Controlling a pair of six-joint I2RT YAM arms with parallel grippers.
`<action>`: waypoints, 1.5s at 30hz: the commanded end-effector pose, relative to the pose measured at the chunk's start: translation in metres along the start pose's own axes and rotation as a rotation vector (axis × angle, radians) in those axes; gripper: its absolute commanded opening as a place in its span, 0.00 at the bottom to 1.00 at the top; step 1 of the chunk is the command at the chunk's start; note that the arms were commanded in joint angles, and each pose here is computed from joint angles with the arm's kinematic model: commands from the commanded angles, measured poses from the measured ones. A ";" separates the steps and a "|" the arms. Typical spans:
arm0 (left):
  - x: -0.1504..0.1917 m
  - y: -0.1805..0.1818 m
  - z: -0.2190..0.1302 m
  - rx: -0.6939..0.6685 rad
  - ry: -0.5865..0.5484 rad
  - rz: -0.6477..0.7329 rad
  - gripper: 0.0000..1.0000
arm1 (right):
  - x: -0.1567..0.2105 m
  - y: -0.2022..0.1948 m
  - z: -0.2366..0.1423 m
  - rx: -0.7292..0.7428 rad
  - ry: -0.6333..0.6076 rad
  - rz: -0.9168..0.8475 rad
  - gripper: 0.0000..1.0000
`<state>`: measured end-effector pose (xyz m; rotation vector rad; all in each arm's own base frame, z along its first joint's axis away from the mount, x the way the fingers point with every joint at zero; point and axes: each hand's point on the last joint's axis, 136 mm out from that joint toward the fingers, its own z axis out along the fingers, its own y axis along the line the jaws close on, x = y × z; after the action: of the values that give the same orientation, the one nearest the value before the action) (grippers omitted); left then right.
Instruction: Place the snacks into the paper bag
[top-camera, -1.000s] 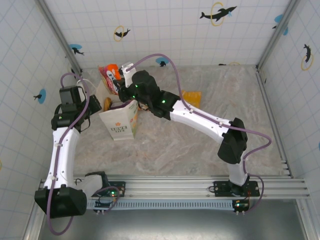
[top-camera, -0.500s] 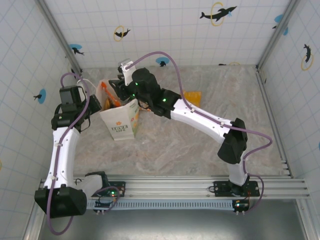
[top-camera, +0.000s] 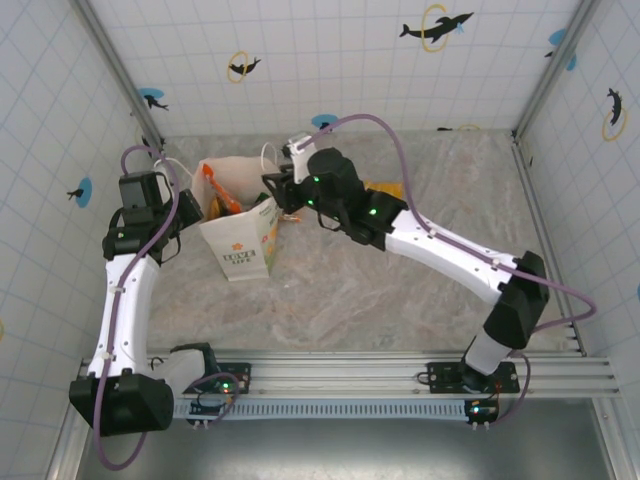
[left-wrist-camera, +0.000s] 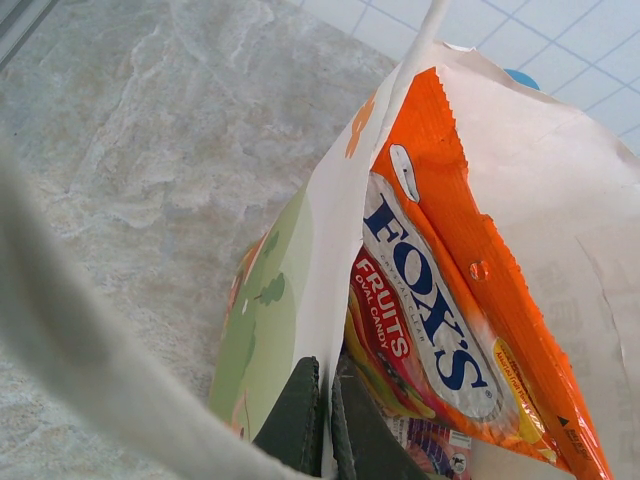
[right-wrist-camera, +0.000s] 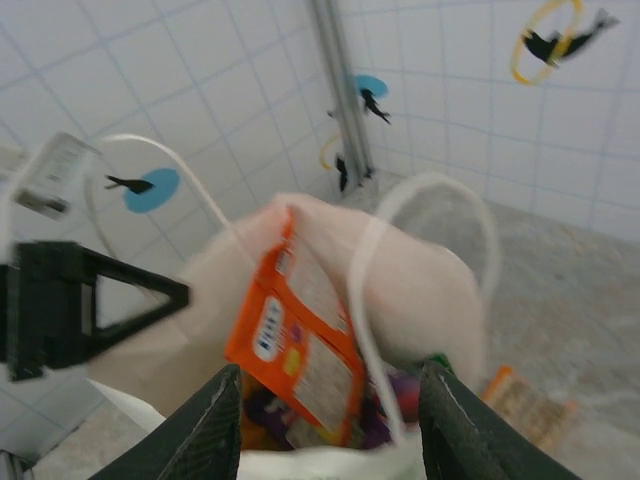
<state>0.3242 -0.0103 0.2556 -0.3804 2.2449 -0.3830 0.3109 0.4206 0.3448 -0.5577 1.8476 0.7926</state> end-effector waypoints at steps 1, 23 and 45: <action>-0.002 -0.004 -0.002 0.014 -0.016 0.024 0.08 | 0.013 -0.031 -0.014 0.038 0.025 0.114 0.48; 0.002 -0.002 -0.004 0.005 -0.003 0.028 0.08 | 0.149 -0.296 -0.058 0.186 0.134 0.553 0.63; 0.001 0.011 -0.013 -0.076 -0.017 -0.004 0.08 | 0.198 -0.404 0.012 0.196 0.194 0.612 0.69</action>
<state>0.3174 -0.0016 0.2559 -0.3993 2.2462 -0.3161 0.5039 0.1475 0.0404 0.1298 2.3378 0.9446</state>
